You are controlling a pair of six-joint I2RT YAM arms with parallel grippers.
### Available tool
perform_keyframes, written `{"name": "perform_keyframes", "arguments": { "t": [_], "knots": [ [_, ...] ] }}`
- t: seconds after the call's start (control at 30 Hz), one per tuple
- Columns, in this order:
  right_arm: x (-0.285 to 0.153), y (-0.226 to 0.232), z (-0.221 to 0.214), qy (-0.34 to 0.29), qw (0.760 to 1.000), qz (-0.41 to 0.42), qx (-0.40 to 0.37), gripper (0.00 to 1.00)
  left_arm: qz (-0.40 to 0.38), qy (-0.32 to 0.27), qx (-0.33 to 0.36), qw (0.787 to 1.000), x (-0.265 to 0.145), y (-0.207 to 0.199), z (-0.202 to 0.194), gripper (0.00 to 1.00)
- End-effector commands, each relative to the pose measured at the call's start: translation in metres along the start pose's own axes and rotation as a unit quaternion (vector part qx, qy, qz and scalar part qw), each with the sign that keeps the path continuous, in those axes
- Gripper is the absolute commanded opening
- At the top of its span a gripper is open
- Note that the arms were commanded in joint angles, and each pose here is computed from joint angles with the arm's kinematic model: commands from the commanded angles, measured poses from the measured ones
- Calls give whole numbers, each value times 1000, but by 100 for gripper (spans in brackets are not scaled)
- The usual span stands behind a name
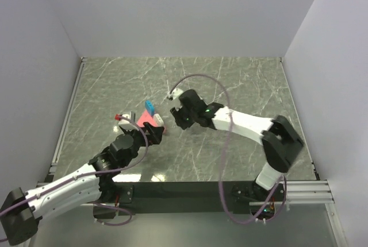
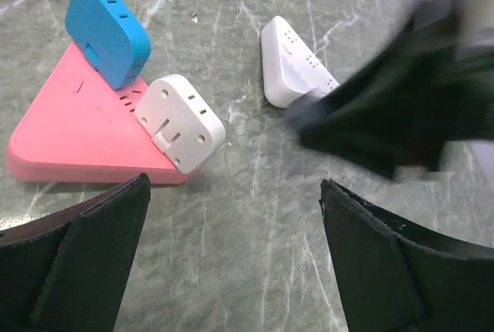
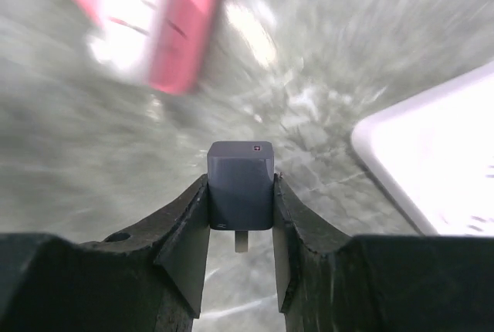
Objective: Insert the plug
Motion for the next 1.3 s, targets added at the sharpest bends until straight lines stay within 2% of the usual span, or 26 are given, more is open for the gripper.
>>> {"name": "perform_keyframes", "arguments": {
  "t": [0.0,0.03,0.07,0.17,0.43,0.7,1.1,1.2,1.27],
  "knots": [
    [-78,28,49,-144,987,70,-2,0,-36,-49,-2,998,7,-22,33,97],
    [-81,31,39,-159,983,88,-7,0,-41,-60,-8,997,7,-27,43,97],
    [-103,33,43,-201,974,102,-35,0,-43,-67,-11,997,7,-29,48,97],
    [-121,37,31,-253,956,139,-55,0,-52,-83,-21,995,6,-38,65,97],
    [-124,45,19,-292,944,135,-68,0,-157,-126,-88,976,-5,-71,94,95],
    [-122,43,23,-308,944,102,-60,0,-202,-53,-100,973,7,-90,73,92],
    [-124,50,26,-323,939,98,-62,0,-237,-20,-99,966,15,-102,61,81],
    [-123,49,26,-325,939,90,-61,0,-250,-7,-97,963,17,-107,57,73],
    [-120,49,25,-329,938,92,-61,0,-256,0,-98,962,19,-109,54,64]
  ]
}}
Point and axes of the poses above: each gripper's point midway between its finger pads, its own x axis out along the fingers, its own y axis along the line the jaws close on, z = x × y, the point moved 6 cm from there along -x, back along the fingers, and after that the axes turned 10 degrees about x, right-handed, at the moved point
